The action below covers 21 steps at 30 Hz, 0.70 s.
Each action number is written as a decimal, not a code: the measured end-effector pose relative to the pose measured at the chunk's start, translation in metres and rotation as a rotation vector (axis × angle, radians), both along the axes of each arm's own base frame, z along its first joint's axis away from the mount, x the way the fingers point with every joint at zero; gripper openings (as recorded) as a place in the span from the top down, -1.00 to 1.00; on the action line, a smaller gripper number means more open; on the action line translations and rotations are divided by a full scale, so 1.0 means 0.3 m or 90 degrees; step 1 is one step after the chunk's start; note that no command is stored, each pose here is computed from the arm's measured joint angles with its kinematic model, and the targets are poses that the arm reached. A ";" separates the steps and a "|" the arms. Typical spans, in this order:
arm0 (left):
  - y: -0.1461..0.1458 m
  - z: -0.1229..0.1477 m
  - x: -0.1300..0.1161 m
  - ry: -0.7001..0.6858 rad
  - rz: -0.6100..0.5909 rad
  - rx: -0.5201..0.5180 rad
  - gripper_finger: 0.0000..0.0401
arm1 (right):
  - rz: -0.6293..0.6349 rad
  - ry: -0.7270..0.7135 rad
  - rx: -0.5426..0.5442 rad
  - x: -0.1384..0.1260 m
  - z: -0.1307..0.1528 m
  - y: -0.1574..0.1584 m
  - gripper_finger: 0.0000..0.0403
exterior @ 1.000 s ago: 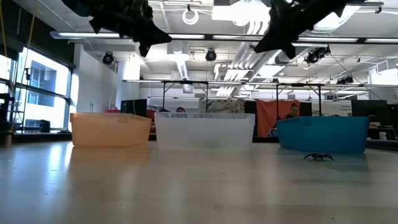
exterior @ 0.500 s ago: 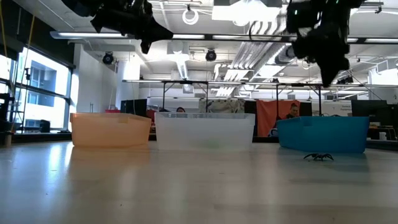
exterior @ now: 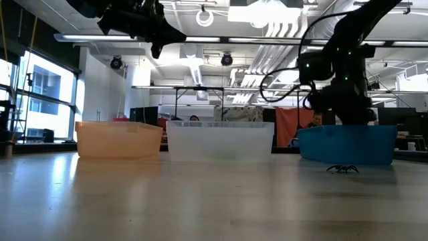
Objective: Sort Halloween decoration
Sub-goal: Put the purple spider toy into the blue bin
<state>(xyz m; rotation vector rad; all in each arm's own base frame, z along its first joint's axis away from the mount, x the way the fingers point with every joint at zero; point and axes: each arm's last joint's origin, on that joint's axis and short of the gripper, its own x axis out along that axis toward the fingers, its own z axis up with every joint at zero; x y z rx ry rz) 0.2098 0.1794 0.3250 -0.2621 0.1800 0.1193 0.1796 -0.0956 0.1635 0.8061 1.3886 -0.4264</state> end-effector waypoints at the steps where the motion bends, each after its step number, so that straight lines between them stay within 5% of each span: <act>1: 0.000 0.000 0.000 0.000 0.000 0.000 1.00 | 0.003 0.001 0.004 0.000 -0.014 0.000 1.00; 15: 0.000 0.000 0.000 0.000 0.000 0.000 1.00 | -0.021 -0.005 -0.025 0.028 -0.051 -0.020 0.99; 21: 0.000 0.000 0.000 0.000 -0.001 0.004 1.00 | -0.048 0.010 0.007 0.020 -0.051 -0.012 0.68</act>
